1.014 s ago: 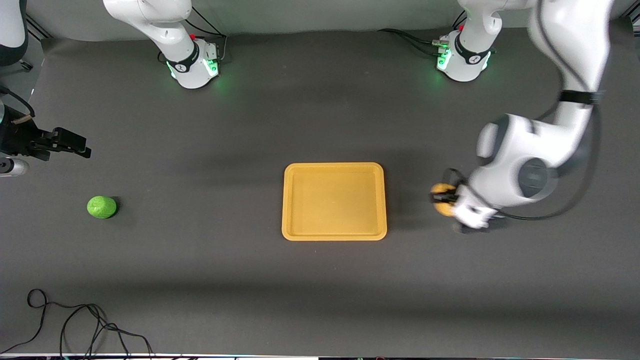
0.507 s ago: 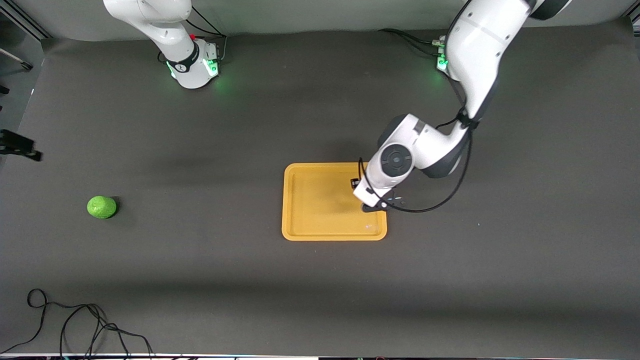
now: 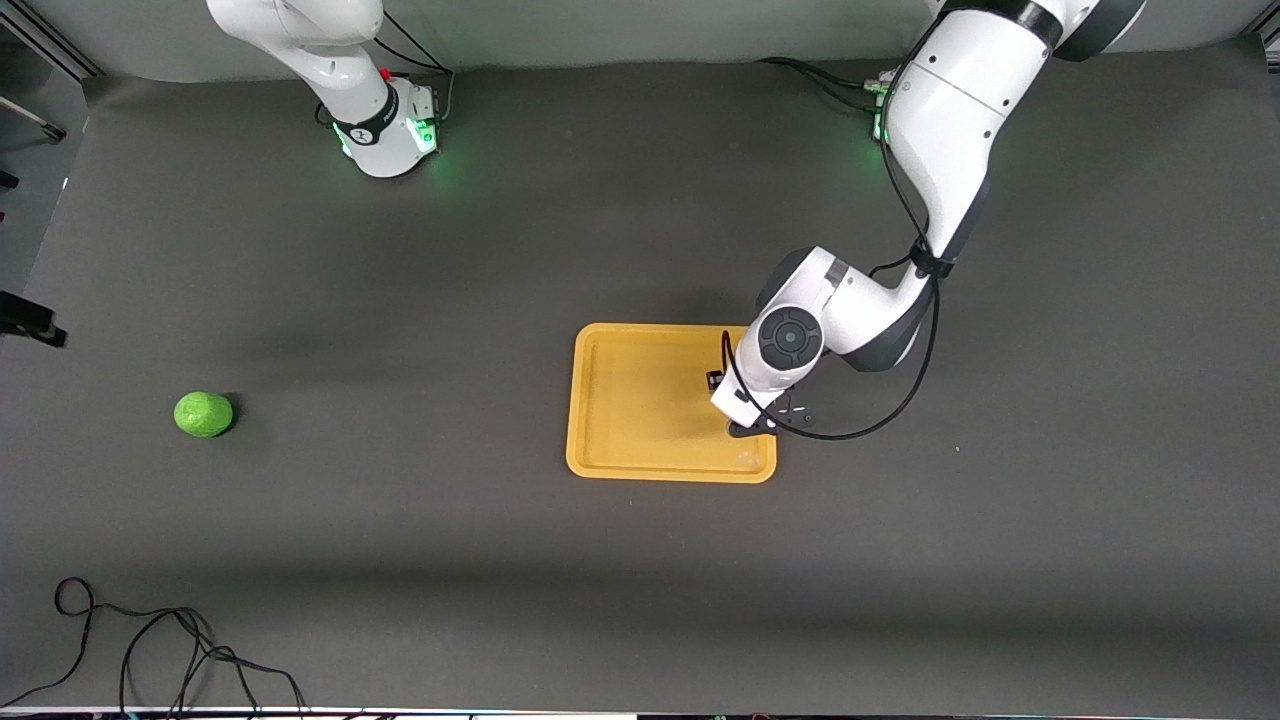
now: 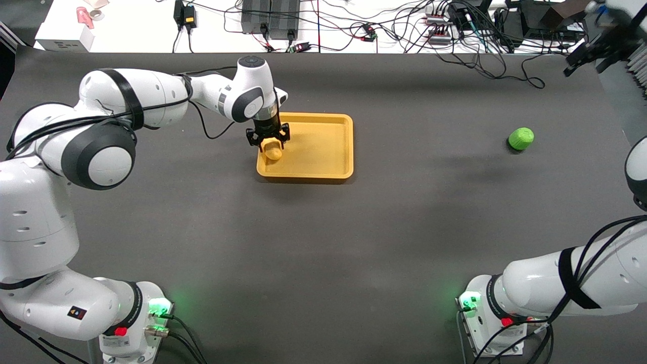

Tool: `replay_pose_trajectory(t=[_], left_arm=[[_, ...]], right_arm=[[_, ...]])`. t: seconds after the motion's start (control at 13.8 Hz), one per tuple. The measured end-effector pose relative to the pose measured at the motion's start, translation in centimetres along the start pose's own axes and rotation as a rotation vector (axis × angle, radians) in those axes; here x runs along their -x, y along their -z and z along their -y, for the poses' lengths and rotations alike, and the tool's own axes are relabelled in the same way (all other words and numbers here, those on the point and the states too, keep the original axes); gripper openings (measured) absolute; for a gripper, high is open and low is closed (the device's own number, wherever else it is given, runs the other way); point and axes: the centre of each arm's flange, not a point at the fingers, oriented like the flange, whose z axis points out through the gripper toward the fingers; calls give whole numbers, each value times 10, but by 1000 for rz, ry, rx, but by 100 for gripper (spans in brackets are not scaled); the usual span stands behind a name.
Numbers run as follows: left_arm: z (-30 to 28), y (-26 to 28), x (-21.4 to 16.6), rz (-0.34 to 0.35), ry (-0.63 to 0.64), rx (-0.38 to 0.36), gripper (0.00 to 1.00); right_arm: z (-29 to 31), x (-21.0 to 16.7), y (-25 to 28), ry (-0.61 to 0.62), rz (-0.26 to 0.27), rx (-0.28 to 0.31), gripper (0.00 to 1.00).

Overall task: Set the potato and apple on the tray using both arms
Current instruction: 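Carry the potato onto the tray and release it with the left gripper, then withdraw the left gripper while the right gripper grasps the green apple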

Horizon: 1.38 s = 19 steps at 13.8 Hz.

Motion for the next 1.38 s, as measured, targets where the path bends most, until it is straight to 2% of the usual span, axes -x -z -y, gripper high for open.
replay_pose_trajectory(t=[0.07,0.14,0.36,0.51,0.72,0.94,1.16,1.23,1.3,1.38], left_arm=[[-1,2,-1,-3,0,2,97],[-2,5,-3,-7,1,5,100],[-2,28,-12,-10,10,3,100],[17,80,-27,3,35,-34,100],[111,214,-61,-34,-5,-51,100],[234,313,-61,-71,-86,-58,100],[297,343,-42,-89,-130,-73,100],[302,343,-36,-89,-140,-79,100],[305,343,-33,-94,-156,-81,100],[307,345,-33,-106,-177,-81,100]], right_arm=[[-1,0,-27,-7,-16,4,100],[-2,2,-55,-15,-26,8,100],[-3,7,-129,-28,-41,-27,100],[-15,9,-172,-19,-61,-71,100],[-37,18,-240,-20,-82,-102,100],[-38,21,-282,-23,-57,-91,100],[-34,21,-298,-17,-43,-82,100],[-33,21,-301,-15,-41,-79,100],[-32,21,-304,-13,-38,-78,93],[-31,20,-305,-11,-37,-78,93]])
